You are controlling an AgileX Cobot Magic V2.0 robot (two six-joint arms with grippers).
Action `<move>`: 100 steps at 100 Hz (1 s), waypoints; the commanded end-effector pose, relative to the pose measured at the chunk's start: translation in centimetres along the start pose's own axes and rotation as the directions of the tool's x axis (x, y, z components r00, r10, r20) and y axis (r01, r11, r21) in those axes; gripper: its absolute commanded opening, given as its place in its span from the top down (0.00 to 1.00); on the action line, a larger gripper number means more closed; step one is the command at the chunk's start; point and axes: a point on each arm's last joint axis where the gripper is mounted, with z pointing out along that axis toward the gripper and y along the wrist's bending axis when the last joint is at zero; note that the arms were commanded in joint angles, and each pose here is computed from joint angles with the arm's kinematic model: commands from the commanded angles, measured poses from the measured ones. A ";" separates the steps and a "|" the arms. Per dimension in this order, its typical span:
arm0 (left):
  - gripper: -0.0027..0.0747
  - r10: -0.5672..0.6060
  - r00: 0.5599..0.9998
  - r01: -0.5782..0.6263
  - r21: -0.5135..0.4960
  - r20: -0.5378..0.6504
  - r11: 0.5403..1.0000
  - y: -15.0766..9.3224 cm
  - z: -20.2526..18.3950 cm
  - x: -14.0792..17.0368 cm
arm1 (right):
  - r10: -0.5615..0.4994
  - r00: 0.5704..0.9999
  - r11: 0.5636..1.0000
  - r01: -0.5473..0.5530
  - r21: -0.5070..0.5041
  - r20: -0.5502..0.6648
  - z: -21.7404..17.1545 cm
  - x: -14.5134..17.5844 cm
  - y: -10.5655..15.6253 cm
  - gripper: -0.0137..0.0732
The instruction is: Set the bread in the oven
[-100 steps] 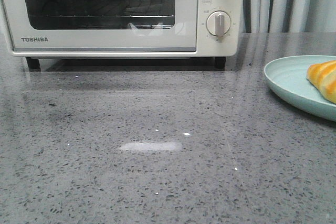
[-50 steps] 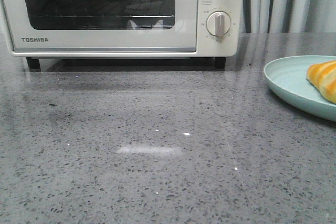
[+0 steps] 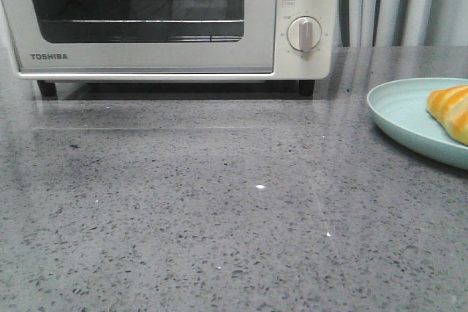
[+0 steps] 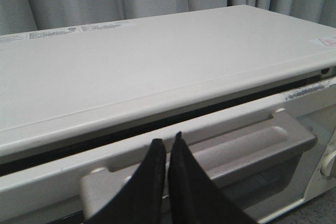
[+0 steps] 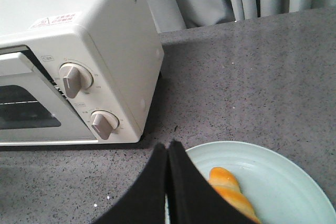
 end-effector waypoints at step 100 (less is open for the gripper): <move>0.99 -0.116 0.940 0.123 0.001 -0.321 0.992 -1.3 -7.0 11.5 | -0.033 0.982 0.999 0.037 -0.017 0.187 -2.6 -2.3 0.5 0.92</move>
